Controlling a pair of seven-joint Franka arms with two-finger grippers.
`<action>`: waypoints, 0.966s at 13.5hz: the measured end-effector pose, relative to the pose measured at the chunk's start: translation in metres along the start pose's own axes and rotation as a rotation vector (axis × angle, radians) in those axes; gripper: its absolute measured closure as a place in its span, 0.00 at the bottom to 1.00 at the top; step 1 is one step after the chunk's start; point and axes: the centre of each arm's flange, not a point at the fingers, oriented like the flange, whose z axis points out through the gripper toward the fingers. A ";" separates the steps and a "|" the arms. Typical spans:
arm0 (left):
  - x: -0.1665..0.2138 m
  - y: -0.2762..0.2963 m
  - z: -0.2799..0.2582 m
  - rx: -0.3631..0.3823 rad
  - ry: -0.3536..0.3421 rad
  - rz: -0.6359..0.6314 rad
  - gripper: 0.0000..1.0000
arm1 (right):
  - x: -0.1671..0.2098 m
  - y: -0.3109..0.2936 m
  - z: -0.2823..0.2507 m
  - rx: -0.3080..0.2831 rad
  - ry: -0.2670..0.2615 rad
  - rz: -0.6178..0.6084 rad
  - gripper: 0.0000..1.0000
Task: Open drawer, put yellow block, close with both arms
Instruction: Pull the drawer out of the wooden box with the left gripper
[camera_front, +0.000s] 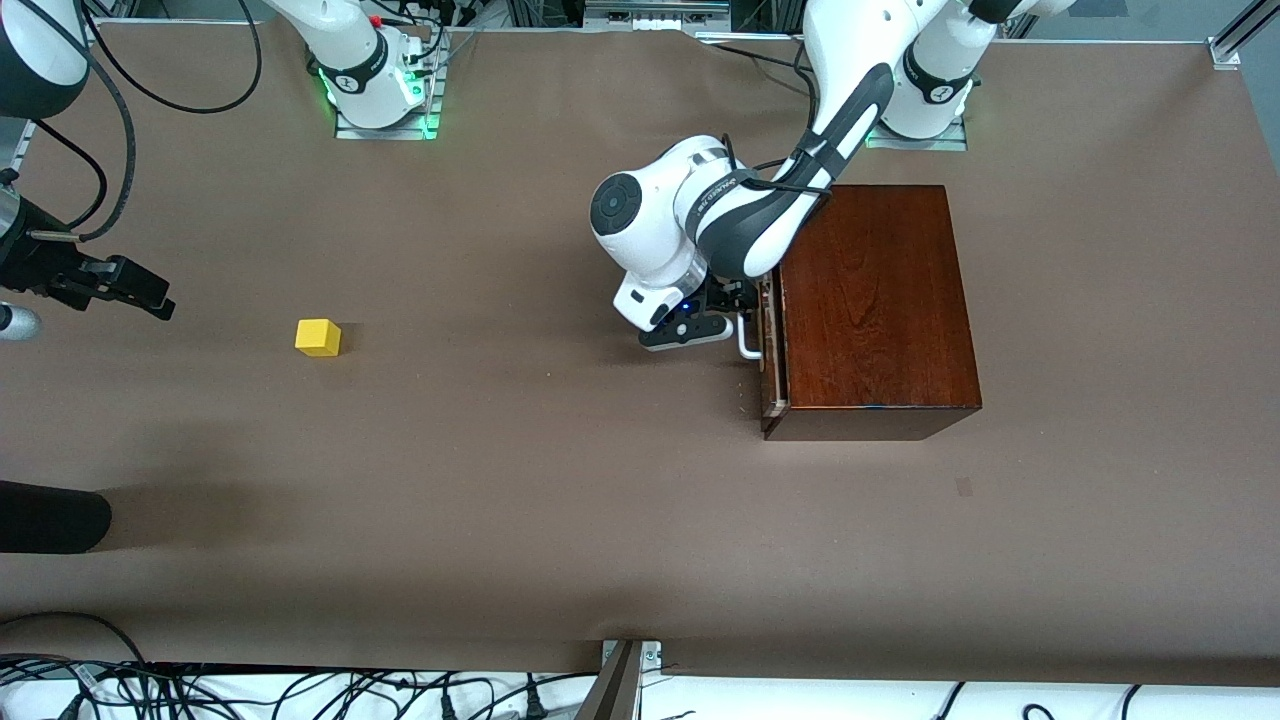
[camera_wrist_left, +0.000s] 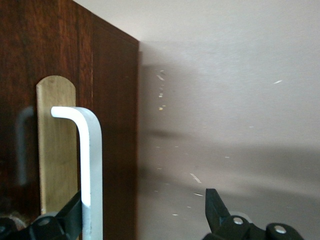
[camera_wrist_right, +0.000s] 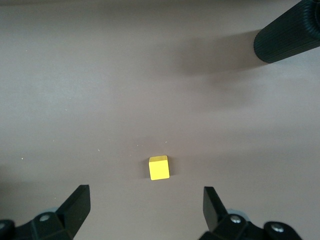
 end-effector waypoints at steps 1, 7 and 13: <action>0.000 0.006 -0.003 -0.014 -0.001 -0.015 0.00 | 0.000 -0.001 0.000 0.000 0.000 -0.001 0.00; 0.000 0.029 -0.010 -0.033 0.008 -0.050 0.00 | 0.000 -0.001 -0.001 0.000 0.001 -0.002 0.00; -0.007 0.051 -0.021 -0.068 0.021 -0.057 0.00 | 0.000 -0.006 -0.001 0.002 0.001 -0.010 0.00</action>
